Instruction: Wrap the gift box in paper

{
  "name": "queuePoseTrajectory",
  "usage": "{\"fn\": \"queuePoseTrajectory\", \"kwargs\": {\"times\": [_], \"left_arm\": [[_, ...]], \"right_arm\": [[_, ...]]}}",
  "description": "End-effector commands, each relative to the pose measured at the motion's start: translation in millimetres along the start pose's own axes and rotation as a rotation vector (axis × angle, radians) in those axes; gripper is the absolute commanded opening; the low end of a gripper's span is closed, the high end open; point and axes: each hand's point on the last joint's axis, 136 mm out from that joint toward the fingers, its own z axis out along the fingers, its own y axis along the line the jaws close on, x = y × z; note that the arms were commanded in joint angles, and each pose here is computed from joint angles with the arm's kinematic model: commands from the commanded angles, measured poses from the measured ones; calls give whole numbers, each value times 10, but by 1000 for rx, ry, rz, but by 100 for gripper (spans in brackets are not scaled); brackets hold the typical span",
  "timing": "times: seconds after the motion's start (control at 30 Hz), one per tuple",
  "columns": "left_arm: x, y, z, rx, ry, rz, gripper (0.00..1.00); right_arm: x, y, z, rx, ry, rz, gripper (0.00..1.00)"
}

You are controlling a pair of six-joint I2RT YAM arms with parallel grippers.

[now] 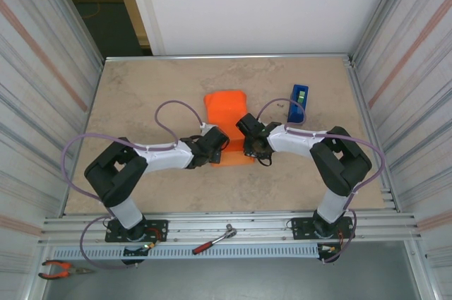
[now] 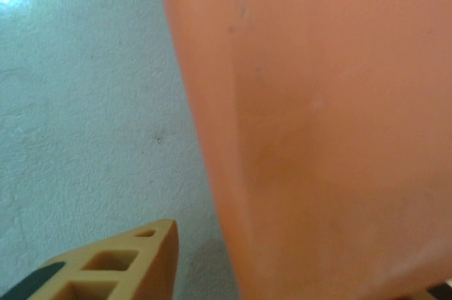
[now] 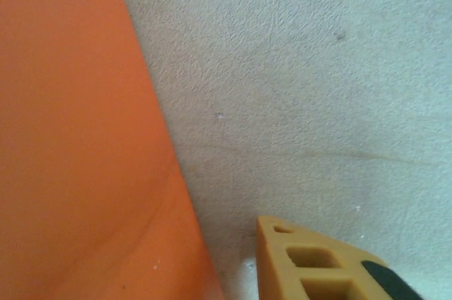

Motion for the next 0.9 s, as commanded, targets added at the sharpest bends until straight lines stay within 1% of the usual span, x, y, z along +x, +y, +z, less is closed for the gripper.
{"fn": "queuePoseTrajectory", "kwargs": {"times": [0.0, 0.03, 0.07, 0.1, 0.13, 0.17, 0.2, 0.23, 0.37, 0.43, 0.47, 0.53, 0.6, 0.63, 0.7, 0.87], "left_arm": [[-7, 14, 9, -31, -10, -1, 40], [3, 11, 6, -30, -10, -2, 39], [6, 9, 2, -29, -10, -2, 39], [2, 8, 0, -29, -12, -5, 39], [17, 11, 3, -31, -9, -4, 39], [16, 9, 1, -30, -9, -5, 39], [18, 11, 3, -31, -9, -5, 39], [13, 4, 1, -29, -9, -5, 39], [7, -10, -7, -24, -10, 1, 40], [-17, -4, -40, -22, -14, 10, 42], [-26, -1, -67, -21, -16, 21, 43], [-73, 20, -149, -15, -29, 43, 47], [-112, 38, -247, 8, -38, 67, 50], [-133, 53, -304, 23, -43, 80, 51], [-167, 85, -405, 59, -47, 102, 54], [-331, 118, -681, 133, -89, 188, 58]], "right_arm": [[-48, 158, 61, -47, -10, 21, 15], [-47, 172, 54, -52, -10, 19, 10], [-35, 171, 53, -52, -8, 18, 9], [-36, 176, 45, -53, -8, 19, 11], [-31, 183, 43, -56, -5, 18, 17], [-28, 188, 38, -58, -4, 18, 20], [-25, 191, 39, -59, -3, 17, 17], [-16, 197, 44, -62, -1, 12, 0], [-8, 202, 34, -67, 6, 11, 1], [-1, 186, -9, -68, 6, 11, 18], [-7, 183, -38, -74, 4, 13, 24], [20, 144, -106, -86, 1, 16, 38], [49, 98, -178, -98, -5, 17, 49], [70, 54, -203, -99, -6, 19, 52], [120, -4, -252, -107, -4, 19, 55], [207, -138, -333, -125, -10, 26, 57]]}}
